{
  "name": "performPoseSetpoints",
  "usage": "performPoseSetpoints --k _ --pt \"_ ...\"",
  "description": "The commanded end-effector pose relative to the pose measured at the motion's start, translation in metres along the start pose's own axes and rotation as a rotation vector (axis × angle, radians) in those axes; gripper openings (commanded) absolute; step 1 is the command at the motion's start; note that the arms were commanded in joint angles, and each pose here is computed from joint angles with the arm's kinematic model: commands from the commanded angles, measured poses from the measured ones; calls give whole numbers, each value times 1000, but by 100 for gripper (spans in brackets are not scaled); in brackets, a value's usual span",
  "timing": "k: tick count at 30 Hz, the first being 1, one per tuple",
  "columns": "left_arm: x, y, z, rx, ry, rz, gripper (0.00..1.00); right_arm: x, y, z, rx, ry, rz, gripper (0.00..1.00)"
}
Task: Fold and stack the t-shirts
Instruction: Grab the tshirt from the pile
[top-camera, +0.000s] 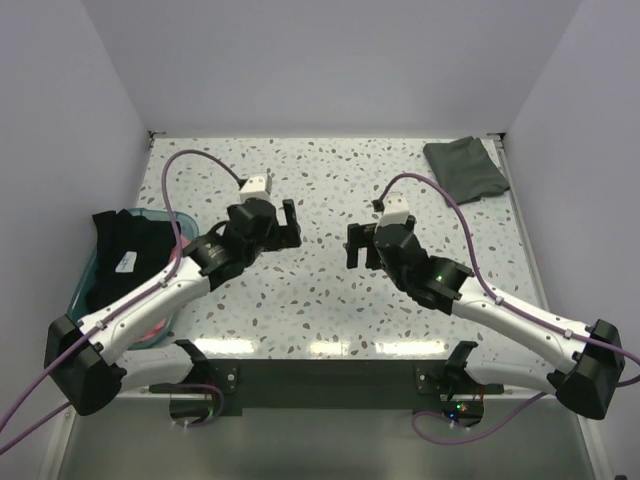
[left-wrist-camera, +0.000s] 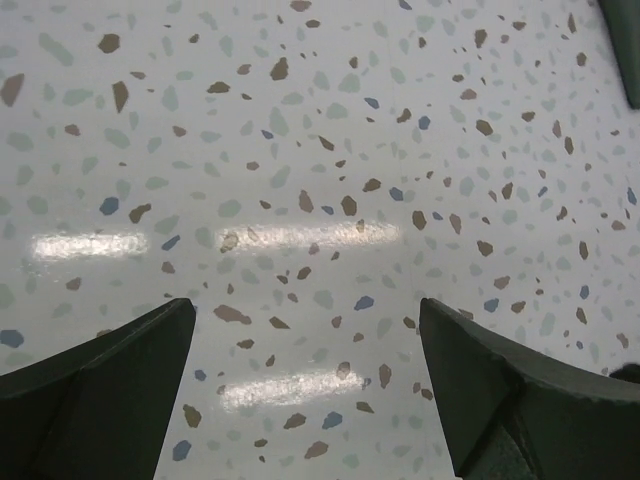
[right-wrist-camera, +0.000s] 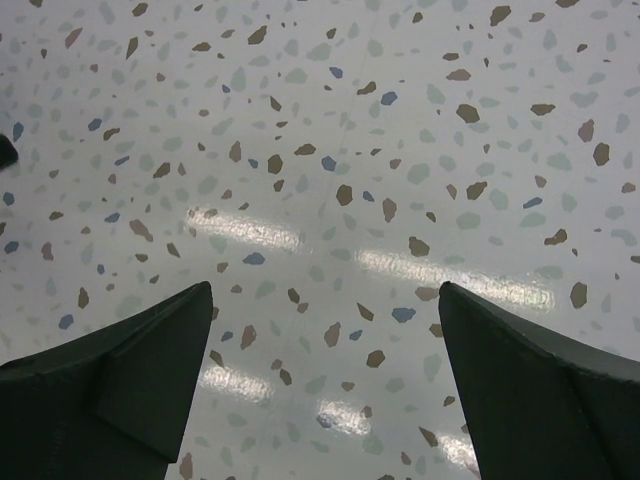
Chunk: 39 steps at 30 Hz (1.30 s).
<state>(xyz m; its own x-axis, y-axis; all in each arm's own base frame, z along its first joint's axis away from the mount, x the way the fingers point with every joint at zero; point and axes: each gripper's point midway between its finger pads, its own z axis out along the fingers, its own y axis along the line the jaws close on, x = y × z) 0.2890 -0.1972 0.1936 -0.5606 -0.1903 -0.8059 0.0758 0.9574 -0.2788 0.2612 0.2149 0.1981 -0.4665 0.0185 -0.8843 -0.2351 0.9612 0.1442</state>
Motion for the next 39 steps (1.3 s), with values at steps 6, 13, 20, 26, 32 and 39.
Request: performPoseSetpoints --k 6,13,20,26,32,39 --pt "-65 162 -32 -569 -37 -253 100 5 13 1 -62 42 -17 99" --pt "-61 276 -74 -848 -129 -475 100 9 22 6 -101 48 -8 99" --pt "-51 313 -34 -904 -94 -566 96 17 28 11 -118 84 -27 99" --pt "-19 327 -6 -920 -15 -619 84 17 25 8 -119 76 -24 99" --pt "3 340 -7 -938 16 -637 51 17 24 4 -131 68 -23 99" --pt "-51 327 -47 -890 -134 -574 0 6 26 -3 -145 57 -33 99"
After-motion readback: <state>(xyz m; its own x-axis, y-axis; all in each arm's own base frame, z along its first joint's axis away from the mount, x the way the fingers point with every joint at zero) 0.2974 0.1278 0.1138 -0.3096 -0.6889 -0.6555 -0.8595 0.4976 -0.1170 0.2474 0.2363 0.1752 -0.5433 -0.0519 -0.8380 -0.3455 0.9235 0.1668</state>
